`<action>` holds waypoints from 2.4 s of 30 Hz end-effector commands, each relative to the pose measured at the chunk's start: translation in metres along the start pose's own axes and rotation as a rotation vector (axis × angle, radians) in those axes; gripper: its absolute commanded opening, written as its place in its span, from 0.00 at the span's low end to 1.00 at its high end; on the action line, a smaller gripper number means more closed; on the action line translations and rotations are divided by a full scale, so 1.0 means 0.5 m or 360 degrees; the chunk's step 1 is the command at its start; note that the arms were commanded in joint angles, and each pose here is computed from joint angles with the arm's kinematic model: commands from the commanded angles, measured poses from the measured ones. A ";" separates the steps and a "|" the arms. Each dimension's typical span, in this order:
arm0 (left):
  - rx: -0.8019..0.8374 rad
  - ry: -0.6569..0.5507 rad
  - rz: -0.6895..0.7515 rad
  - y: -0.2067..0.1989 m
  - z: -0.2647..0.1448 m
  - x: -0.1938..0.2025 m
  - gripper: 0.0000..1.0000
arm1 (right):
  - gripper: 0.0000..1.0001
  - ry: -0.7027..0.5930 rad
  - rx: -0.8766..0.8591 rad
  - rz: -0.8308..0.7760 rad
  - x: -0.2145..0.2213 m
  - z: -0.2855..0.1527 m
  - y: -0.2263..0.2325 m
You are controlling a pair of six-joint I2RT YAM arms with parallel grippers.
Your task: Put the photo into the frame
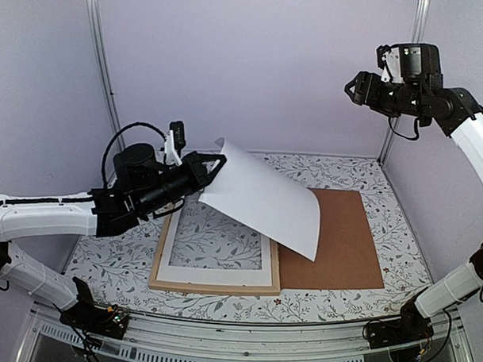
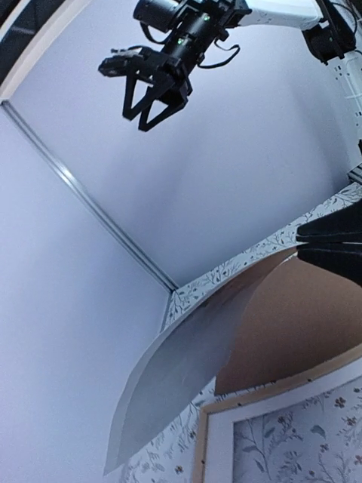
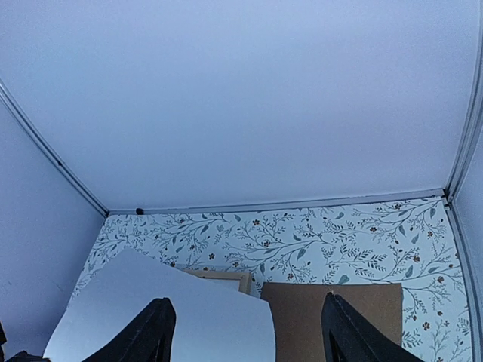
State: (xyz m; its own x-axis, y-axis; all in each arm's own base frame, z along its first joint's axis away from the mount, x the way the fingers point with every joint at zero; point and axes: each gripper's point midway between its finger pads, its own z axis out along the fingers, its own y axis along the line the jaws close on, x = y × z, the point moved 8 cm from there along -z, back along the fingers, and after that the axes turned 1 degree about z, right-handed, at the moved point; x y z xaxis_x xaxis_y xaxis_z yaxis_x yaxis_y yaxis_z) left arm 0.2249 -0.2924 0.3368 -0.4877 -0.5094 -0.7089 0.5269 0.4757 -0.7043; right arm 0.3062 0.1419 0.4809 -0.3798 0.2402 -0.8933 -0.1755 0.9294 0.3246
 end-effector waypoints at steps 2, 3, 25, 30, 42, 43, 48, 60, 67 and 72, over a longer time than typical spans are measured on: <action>-0.0314 -0.0099 -0.0394 0.171 -0.103 0.037 0.00 | 0.70 0.0122 -0.0019 -0.0039 0.040 0.039 -0.007; -0.0385 -0.0071 -0.0433 0.203 -0.122 0.060 0.00 | 0.70 0.0136 -0.0026 -0.0040 0.047 0.044 -0.006; -0.0969 0.0106 -0.0351 0.345 -0.251 0.156 0.00 | 0.70 0.0389 -0.0098 -0.0039 0.141 0.140 -0.009; -0.1043 0.0136 -0.0315 0.350 -0.246 0.148 0.00 | 0.70 0.0418 -0.0090 -0.0050 0.154 0.151 -0.011; -0.1127 0.0206 -0.0240 0.370 -0.210 0.120 0.00 | 0.70 0.0520 -0.0123 -0.0076 0.194 0.186 -0.013; -0.1123 0.0203 -0.0241 0.371 -0.208 0.120 0.00 | 0.70 0.0526 -0.0124 -0.0079 0.196 0.188 -0.013; -0.1114 0.0211 -0.0293 0.376 -0.207 0.131 0.00 | 0.70 0.0543 -0.0123 -0.0092 0.203 0.197 -0.014; -0.1093 0.0119 -0.0400 0.356 -0.231 0.144 0.00 | 0.69 0.0575 -0.0128 -0.0094 0.217 0.209 -0.016; -0.1141 0.0061 -0.0389 0.358 -0.256 0.137 0.00 | 0.69 0.0580 -0.0138 -0.0093 0.220 0.213 -0.015; -0.1115 0.0129 -0.0372 0.360 -0.231 0.148 0.00 | 0.69 0.0592 -0.0148 -0.0089 0.224 0.217 -0.013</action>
State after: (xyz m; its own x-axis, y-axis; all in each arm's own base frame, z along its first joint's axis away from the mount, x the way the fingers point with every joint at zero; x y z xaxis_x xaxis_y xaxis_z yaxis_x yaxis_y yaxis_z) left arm 0.2019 -0.1550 0.1598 -0.5721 -0.6400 -0.5129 -0.1583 0.6998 -0.6966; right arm 0.3590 0.1897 0.3502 -0.6670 0.0627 -0.7424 -0.2645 0.9116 0.3146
